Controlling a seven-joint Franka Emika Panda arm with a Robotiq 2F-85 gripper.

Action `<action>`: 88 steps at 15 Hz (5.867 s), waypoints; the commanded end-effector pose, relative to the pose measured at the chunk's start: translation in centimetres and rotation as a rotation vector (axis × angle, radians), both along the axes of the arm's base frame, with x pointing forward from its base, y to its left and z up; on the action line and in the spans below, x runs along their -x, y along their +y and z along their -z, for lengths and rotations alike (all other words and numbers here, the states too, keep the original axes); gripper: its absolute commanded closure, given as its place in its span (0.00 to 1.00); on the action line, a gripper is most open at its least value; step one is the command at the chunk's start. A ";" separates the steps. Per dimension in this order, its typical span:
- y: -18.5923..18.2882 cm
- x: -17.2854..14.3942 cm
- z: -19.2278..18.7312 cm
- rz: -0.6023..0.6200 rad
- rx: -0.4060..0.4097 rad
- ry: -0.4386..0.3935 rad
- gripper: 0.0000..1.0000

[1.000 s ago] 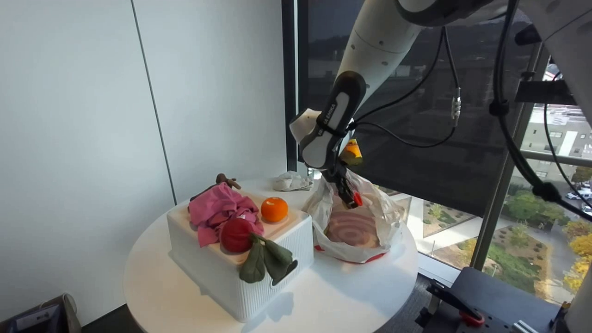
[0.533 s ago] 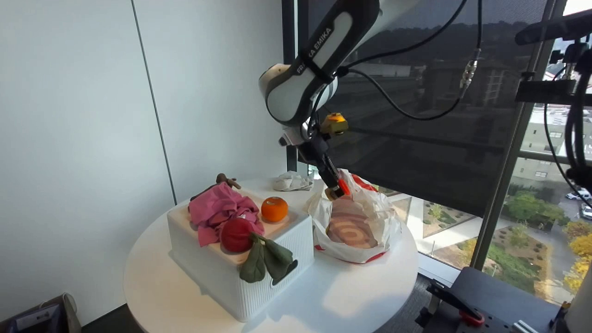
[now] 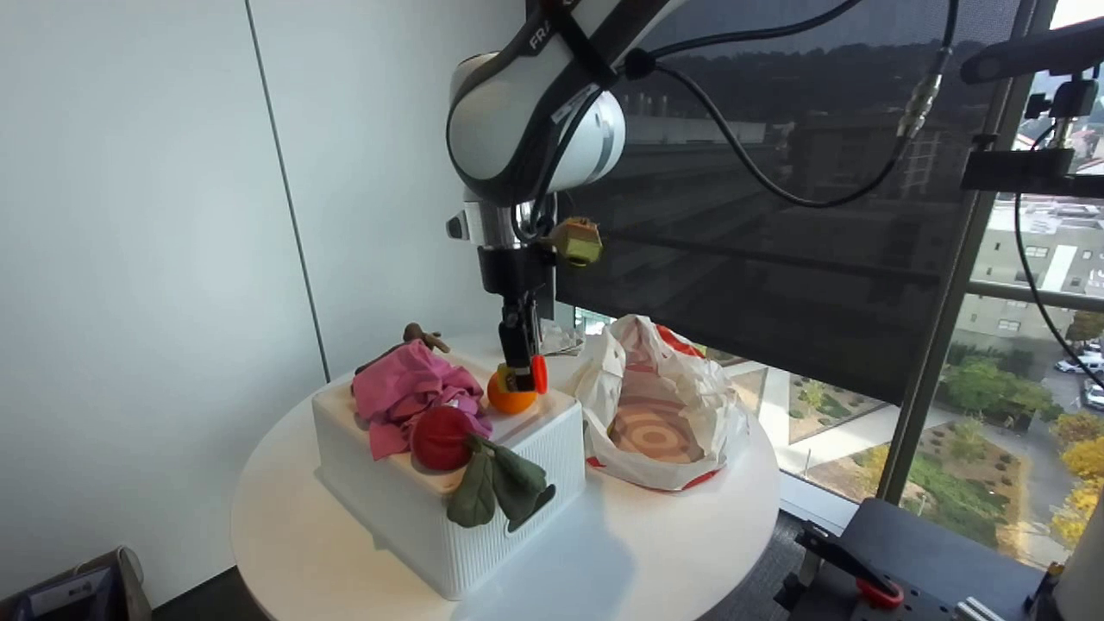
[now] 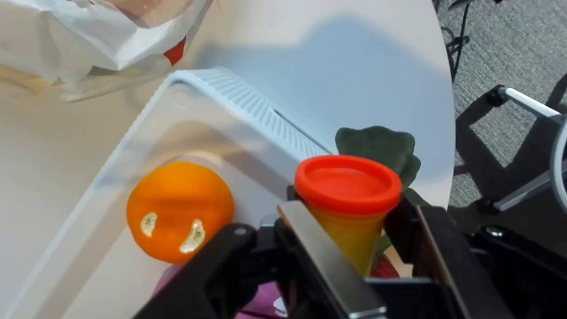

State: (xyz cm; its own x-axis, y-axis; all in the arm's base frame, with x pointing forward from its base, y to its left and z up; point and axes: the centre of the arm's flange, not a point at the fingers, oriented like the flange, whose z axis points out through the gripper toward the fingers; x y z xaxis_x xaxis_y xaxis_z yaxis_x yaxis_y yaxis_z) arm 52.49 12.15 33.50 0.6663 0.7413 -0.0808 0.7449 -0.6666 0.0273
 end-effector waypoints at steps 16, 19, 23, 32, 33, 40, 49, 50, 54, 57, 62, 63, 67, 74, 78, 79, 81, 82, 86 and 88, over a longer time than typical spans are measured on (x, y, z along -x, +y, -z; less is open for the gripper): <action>0.8 -4.8 5.7 -0.295 -0.134 -0.622 0.21; -0.1 -4.6 5.1 -0.290 -0.125 -0.627 0.00; -2.2 -4.5 2.5 -0.264 -0.080 -0.641 0.00; -16.4 -1.2 -3.5 0.068 0.173 -0.363 0.00; -18.0 -0.6 -3.2 0.103 0.199 -0.310 0.00; -25.4 3.3 8.0 0.298 0.330 0.060 0.00; -21.5 0.0 17.2 0.309 0.161 0.089 0.00; -20.9 -1.0 17.5 0.300 0.148 0.072 0.00; -20.7 -5.4 18.3 0.204 0.138 0.018 0.00; -22.4 -7.1 19.2 0.124 0.161 0.024 0.00; -24.9 -7.2 20.7 -0.001 0.153 0.006 0.00; -25.1 -7.0 20.9 -0.040 0.150 -0.030 0.00; -24.9 -7.7 21.0 -0.157 0.120 -0.147 0.00; -24.7 -7.7 22.6 -0.230 0.087 -0.153 0.00; -23.9 -7.3 23.2 -0.260 0.055 -0.173 0.00; -23.6 -7.2 23.2 -0.270 0.045 -0.183 0.00; -22.9 -7.2 23.4 -0.293 0.036 -0.186 0.00; -22.7 -7.2 23.6 -0.302 0.033 -0.187 0.00; -22.5 -6.9 24.0 -0.332 0.034 -0.176 0.26; -22.6 -6.8 23.9 -0.341 0.038 -0.179 0.42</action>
State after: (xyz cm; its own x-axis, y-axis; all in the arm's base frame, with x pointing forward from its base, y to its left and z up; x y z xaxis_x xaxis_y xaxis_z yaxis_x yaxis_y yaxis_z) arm 59.54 -10.08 9.26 0.4148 0.9092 -0.0363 0.8973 -0.4021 0.1819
